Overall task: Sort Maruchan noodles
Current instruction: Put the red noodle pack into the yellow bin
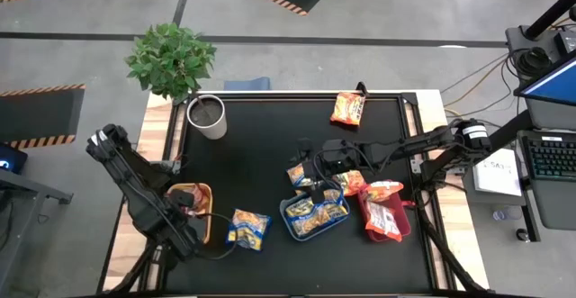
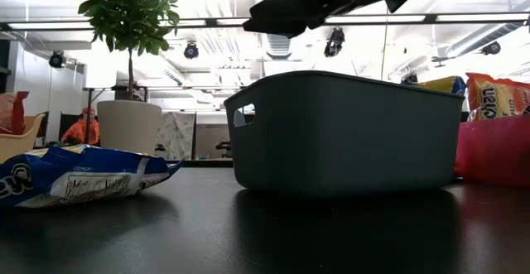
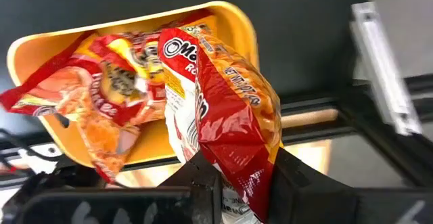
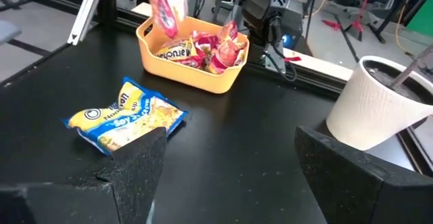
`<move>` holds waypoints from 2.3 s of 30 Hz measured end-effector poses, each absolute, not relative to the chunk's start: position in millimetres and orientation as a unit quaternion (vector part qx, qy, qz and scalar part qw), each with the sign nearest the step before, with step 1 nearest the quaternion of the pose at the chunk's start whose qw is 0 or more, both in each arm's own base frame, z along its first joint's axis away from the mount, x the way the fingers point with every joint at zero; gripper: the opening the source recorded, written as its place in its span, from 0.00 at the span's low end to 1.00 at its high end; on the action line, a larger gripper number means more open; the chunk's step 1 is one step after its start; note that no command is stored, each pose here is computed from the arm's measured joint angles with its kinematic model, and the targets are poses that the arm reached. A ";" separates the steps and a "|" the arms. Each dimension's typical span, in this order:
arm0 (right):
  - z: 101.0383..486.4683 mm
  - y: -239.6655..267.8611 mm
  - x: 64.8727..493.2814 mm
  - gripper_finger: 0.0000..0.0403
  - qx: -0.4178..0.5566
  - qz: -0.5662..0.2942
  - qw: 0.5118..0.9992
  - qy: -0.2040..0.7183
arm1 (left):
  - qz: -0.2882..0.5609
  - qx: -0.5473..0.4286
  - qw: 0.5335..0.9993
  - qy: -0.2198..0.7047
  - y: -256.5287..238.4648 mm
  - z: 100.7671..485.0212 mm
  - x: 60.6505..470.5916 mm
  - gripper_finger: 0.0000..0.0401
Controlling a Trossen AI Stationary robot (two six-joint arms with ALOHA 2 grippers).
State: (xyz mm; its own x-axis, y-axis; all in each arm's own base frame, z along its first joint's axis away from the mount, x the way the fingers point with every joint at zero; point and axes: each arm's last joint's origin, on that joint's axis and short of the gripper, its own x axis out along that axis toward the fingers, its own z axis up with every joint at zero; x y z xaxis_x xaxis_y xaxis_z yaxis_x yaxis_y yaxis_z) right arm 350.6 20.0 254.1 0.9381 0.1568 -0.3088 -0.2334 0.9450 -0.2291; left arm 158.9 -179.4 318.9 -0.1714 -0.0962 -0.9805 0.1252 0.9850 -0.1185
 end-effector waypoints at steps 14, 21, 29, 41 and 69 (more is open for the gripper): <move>241.3 38.0 353.0 0.78 -0.110 0.123 0.972 0.170 | -0.111 0.066 0.612 0.780 -177.1 288.2 156.1 0.12; 233.9 38.5 356.7 0.78 -0.109 0.124 0.970 0.177 | -0.056 0.055 0.588 0.805 -172.4 263.2 149.9 0.12; 235.0 38.6 357.7 0.78 -0.111 0.124 0.971 0.170 | -0.027 0.049 0.577 0.815 -169.5 253.3 146.5 0.14; 235.0 38.6 357.7 0.78 -0.113 0.124 0.971 0.170 | 0.024 0.003 0.625 0.780 -175.0 276.2 154.4 0.28; 234.8 38.6 357.4 0.78 -0.107 0.123 0.972 0.172 | 0.089 0.152 0.653 0.737 -158.3 253.0 150.7 0.30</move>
State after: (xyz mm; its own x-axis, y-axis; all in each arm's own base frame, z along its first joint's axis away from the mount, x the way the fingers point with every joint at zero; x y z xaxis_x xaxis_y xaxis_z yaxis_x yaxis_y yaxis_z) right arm 357.4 38.6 234.8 0.9106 0.2020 -0.3607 -0.2755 0.9470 -0.1652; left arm 150.7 -158.3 253.0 -0.1018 0.3404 -0.9347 0.1069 0.9379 0.3299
